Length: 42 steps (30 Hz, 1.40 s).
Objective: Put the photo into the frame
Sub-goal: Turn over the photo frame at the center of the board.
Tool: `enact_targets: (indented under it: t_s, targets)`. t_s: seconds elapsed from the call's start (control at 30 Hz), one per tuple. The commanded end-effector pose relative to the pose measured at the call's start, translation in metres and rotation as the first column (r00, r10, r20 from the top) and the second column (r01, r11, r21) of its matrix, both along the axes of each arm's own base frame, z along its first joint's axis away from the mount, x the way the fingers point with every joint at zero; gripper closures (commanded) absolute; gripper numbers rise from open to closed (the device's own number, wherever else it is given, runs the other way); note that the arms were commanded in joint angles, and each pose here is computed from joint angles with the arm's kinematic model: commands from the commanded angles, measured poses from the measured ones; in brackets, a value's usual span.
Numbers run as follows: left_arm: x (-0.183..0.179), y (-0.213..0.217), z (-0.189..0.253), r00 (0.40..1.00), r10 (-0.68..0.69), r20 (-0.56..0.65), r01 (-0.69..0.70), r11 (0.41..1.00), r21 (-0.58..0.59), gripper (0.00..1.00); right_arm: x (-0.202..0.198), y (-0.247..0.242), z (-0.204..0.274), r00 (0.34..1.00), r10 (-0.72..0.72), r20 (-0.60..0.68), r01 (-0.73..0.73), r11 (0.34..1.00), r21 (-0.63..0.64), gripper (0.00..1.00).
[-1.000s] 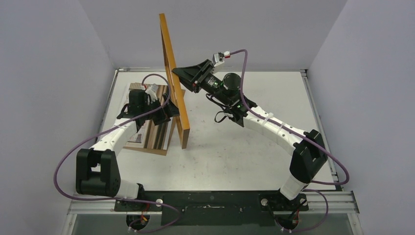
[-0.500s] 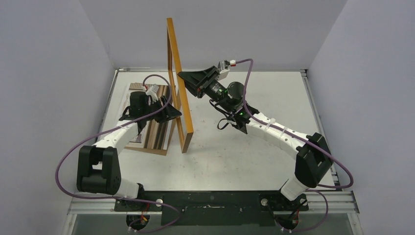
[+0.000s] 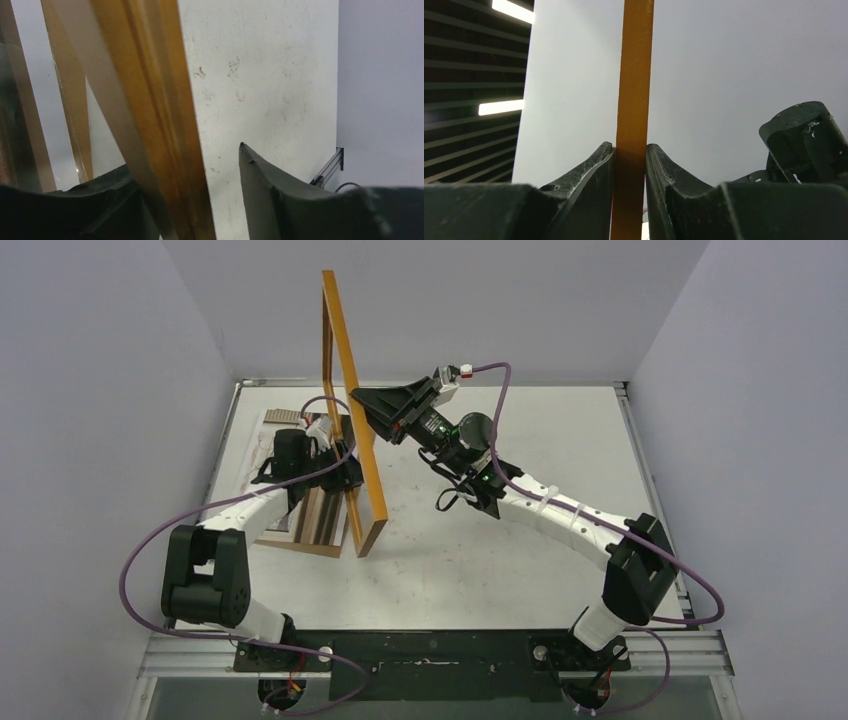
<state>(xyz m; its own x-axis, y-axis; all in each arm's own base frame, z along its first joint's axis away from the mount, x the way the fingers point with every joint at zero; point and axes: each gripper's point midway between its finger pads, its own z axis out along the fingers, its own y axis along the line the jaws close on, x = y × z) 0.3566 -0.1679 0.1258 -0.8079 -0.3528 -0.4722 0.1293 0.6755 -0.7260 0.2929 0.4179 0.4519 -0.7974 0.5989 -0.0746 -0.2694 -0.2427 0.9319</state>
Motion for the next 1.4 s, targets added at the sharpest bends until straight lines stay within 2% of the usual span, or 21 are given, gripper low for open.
enact_targets:
  t_s: [0.0, 0.07, 0.13, 0.23, 0.37, 0.43, 0.5, 0.6, 0.67, 0.83, 0.97, 1.1, 1.3, 1.37]
  targets:
    - [0.011, 0.0, 0.011, 0.997, -0.004, 0.081, 0.003, 1.0, 0.012, 0.65, -0.021, -0.028, 0.067, 0.988, -0.03, 0.149, 0.011, 0.992, 0.128, 0.95]
    - [0.015, 0.006, 0.017, 0.994, 0.02, 0.108, -0.026, 0.999, 0.048, 0.81, -0.01, -0.033, 0.052, 0.99, -0.042, 0.134, 0.034, 0.997, 0.063, 0.94]
    - [0.017, 0.015, 0.018, 0.991, 0.043, 0.124, -0.057, 0.992, 0.112, 0.91, 0.004, -0.043, 0.031, 0.993, -0.058, 0.105, 0.058, 0.998, -0.004, 0.91]
    - [0.021, 0.031, 0.023, 0.983, 0.085, 0.162, -0.116, 0.975, 0.19, 0.99, 0.024, -0.066, 0.004, 0.991, -0.102, 0.086, 0.113, 0.985, -0.134, 0.73]
    - [0.021, 0.043, 0.026, 0.974, 0.104, 0.202, -0.153, 0.957, 0.245, 1.0, 0.034, -0.089, -0.022, 0.988, -0.135, 0.078, 0.152, 0.946, -0.287, 0.39]
    - [0.02, 0.044, 0.024, 0.975, 0.104, 0.194, -0.153, 0.955, 0.254, 1.0, 0.038, -0.099, -0.026, 0.986, -0.143, 0.089, 0.165, 0.932, -0.323, 0.32]
    - [0.019, 0.046, 0.021, 0.977, 0.113, 0.179, -0.158, 0.952, 0.262, 1.0, 0.041, -0.107, -0.028, 0.983, -0.159, 0.095, 0.182, 0.915, -0.359, 0.31]
    - [0.018, 0.046, 0.02, 0.978, 0.117, 0.172, -0.16, 0.951, 0.263, 1.0, 0.043, -0.112, -0.039, 0.984, -0.155, 0.087, 0.178, 0.885, -0.431, 0.36]
    - [0.017, 0.047, 0.021, 0.978, 0.122, 0.169, -0.165, 0.949, 0.27, 1.0, 0.046, -0.118, -0.049, 0.982, -0.165, 0.09, 0.188, 0.835, -0.518, 0.41]
    - [0.018, 0.05, 0.025, 0.975, 0.134, 0.175, -0.183, 0.936, 0.3, 1.0, 0.064, -0.156, -0.087, 0.964, -0.253, 0.087, 0.235, 0.645, -0.727, 0.53]
    - [0.019, 0.041, 0.022, 0.98, 0.103, 0.168, -0.154, 0.93, 0.333, 1.0, 0.074, -0.194, -0.134, 0.949, -0.308, 0.063, 0.217, 0.496, -0.841, 0.69]
    - [0.021, 0.023, 0.008, 0.99, 0.066, 0.122, -0.107, 0.923, 0.37, 1.0, 0.08, -0.223, -0.182, 0.941, -0.337, 0.018, 0.166, 0.418, -0.893, 0.84]
    - [0.023, -0.011, -0.007, 0.994, 0.002, 0.106, -0.045, 0.914, 0.404, 0.98, 0.082, -0.258, -0.225, 0.928, -0.373, 0.013, 0.133, 0.3, -0.944, 0.89]
    - [0.025, -0.022, -0.016, 0.995, -0.017, 0.101, -0.027, 0.905, 0.424, 0.98, 0.084, -0.269, -0.236, 0.92, -0.391, 0.027, 0.132, 0.243, -0.961, 0.91]
